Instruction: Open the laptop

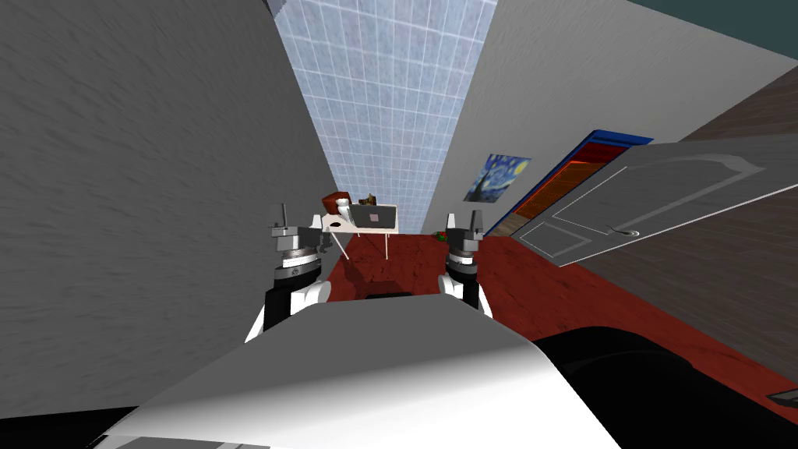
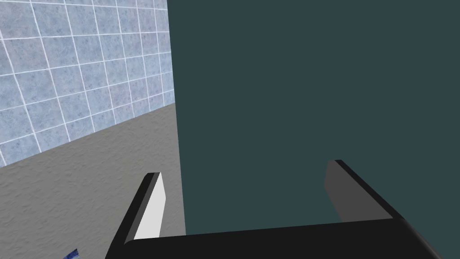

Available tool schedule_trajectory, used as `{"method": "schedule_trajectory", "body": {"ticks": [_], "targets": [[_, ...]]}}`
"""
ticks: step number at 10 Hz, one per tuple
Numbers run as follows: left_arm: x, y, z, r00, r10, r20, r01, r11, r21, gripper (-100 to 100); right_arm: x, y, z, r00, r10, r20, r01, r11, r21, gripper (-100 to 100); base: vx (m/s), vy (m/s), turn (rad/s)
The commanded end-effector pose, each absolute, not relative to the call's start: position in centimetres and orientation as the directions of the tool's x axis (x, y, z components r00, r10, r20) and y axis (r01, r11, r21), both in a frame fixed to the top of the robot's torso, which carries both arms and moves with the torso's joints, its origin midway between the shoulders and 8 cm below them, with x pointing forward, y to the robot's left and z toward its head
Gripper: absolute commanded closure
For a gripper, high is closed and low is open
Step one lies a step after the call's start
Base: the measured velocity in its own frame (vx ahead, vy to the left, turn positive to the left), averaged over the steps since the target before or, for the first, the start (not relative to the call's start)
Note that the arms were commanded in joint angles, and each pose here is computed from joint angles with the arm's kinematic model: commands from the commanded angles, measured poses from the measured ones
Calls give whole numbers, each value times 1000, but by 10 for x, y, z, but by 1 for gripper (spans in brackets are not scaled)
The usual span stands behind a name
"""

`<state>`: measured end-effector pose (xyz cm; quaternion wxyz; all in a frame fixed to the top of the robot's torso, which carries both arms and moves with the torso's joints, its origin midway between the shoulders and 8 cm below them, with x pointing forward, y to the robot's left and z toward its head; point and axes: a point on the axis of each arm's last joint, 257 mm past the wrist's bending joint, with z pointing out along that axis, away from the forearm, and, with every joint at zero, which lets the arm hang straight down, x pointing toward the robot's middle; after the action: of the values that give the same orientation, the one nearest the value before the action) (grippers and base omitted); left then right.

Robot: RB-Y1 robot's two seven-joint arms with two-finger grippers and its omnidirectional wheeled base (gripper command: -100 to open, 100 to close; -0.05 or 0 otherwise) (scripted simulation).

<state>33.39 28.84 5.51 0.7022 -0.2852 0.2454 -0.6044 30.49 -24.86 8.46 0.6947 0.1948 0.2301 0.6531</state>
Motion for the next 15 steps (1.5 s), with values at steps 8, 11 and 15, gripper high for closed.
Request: {"method": "schedule_trajectory", "body": {"ticks": [8, 11, 15], "targets": [[334, 288, 55, 149, -989, 0, 709, 107, -697, 0, 305, -249, 85, 41, 997, -65, -818, 71, 571, 0, 0, 0, 0], [343, 282, 61, 124, -991, -54, 697, 126, -706, -100, 305, -249, 85, 41, 997, -65, -818, 71, 571, 0, 11, 10, -10], [360, 276, 76, 106, -989, -103, 677, 148, -721, -100, 305, -249, 85, 41, 997, -65, -817, 71, 572, 0, 28, 30, -19]]}}
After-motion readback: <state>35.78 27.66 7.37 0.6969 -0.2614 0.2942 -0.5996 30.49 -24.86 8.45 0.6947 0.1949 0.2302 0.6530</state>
